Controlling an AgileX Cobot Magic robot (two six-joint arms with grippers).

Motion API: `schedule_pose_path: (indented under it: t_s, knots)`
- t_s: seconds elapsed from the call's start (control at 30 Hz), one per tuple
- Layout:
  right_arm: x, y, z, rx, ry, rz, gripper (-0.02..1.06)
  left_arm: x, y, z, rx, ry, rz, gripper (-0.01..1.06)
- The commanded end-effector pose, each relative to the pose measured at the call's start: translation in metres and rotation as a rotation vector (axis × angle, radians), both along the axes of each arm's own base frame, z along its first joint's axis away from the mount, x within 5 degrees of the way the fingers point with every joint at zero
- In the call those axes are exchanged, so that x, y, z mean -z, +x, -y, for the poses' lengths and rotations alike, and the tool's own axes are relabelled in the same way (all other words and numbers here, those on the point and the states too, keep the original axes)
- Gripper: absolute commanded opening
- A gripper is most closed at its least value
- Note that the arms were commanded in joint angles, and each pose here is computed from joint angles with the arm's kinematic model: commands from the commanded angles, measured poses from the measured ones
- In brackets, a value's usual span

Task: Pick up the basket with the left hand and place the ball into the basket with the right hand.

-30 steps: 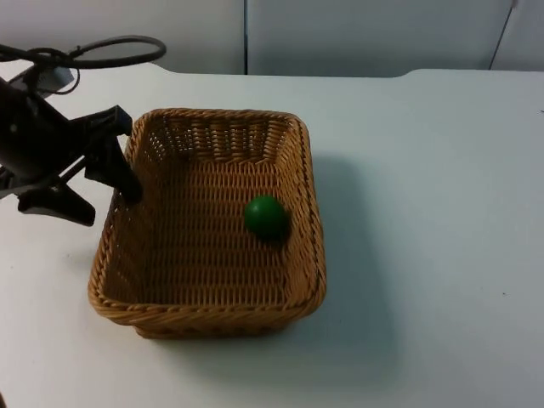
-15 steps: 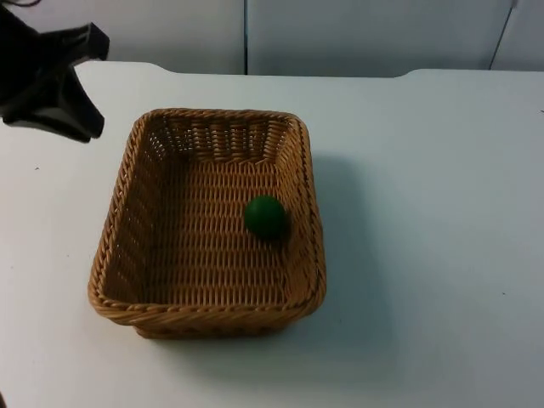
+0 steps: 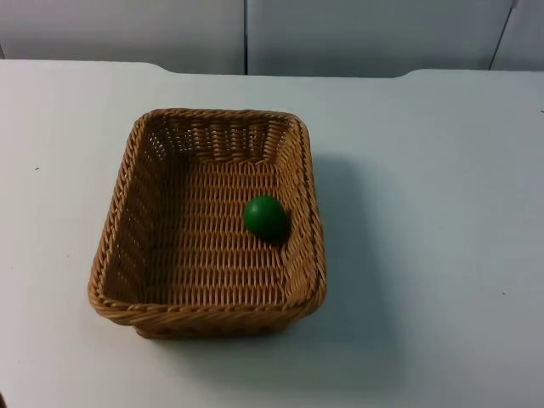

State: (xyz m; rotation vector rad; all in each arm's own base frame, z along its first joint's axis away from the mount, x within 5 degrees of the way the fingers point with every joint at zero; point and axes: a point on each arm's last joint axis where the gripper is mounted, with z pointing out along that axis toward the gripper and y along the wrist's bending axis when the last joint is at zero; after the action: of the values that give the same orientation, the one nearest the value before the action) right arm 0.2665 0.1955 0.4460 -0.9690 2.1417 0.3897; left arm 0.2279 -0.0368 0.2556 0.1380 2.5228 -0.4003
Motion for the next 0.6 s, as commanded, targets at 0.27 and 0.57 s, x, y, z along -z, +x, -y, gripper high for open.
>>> schedule_pose_path:
  t_s: [0.27, 0.57]
  knots:
    - [-0.037, -0.024, 0.037, 0.18, -0.014, 0.137, 0.0, -0.054, -0.139, -0.033, -0.145, 0.254, 0.265, 0.0]
    - [-0.057, -0.076, 0.083, 0.314, 0.01, 0.166, 0.0, -0.055, -0.23, -0.038, -0.168, 0.252, 0.444, 0.0]
